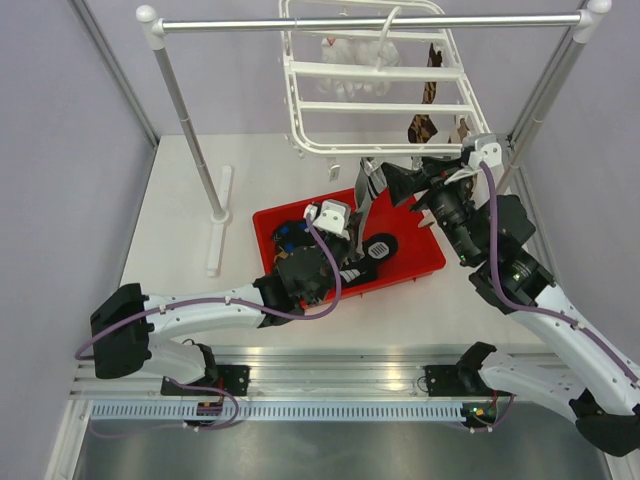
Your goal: Remove the socks clipped to the hanger
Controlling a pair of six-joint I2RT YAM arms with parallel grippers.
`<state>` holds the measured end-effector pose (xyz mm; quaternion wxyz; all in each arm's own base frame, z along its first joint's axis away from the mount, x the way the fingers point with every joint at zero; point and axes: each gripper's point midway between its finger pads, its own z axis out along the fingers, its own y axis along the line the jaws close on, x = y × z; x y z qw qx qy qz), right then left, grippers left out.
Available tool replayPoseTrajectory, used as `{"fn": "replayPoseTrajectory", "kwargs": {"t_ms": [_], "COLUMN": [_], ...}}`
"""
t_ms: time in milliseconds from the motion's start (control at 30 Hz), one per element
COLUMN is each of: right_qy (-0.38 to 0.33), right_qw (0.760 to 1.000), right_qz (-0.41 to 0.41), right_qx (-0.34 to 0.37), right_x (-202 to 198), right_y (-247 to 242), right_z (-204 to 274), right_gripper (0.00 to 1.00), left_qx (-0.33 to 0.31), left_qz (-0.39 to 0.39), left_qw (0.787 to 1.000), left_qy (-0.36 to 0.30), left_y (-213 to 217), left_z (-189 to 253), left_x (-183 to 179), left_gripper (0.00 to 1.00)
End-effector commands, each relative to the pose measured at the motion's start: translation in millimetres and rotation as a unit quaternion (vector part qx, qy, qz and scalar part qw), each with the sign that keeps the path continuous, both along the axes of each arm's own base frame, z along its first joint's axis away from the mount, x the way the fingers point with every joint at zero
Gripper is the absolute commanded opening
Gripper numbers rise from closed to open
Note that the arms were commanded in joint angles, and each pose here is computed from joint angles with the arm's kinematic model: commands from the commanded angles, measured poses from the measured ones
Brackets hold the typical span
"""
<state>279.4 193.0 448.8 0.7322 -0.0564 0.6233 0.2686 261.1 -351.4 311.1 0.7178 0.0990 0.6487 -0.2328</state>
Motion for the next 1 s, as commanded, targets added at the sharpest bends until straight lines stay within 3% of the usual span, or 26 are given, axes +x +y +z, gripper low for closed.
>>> {"fn": "replayPoseTrajectory", "kwargs": {"t_ms": [0,267,533,967], "right_qy": [-0.004,-0.016,-0.066,-0.084], "right_qw": [1.000,1.000,0.992,0.990], "right_qz": [-0.011,0.003,0.108,0.110], "right_qx": [0.021,0.015,-0.003,0.012], "right_x": [-8.7,-26.2,-53.6,-25.3], "right_y": [-13.6,-22.1,4.5,31.3], "right_z": [2.9,-8.1,6.2,17.8], "right_gripper": [0.72,0.72,0.69,0.68], "left_qx": [-0.014,-0.014,-0.015,-0.013], "left_qz": [-0.014,-0.021,-0.022,-0.025], "left_qw": [1.000,0.999,0.999,0.999], "left_qy": [-0.022,-0.020,-0.018,-0.016], "left_y": [-1.3,-7.6,-8.6,-9.8], "left_z": [26.8,26.5,27.2,27.3], "left_x": [-4.8,-4.5,-4.5,-4.9], "left_gripper": [0.02,0.02,0.02,0.02]}}
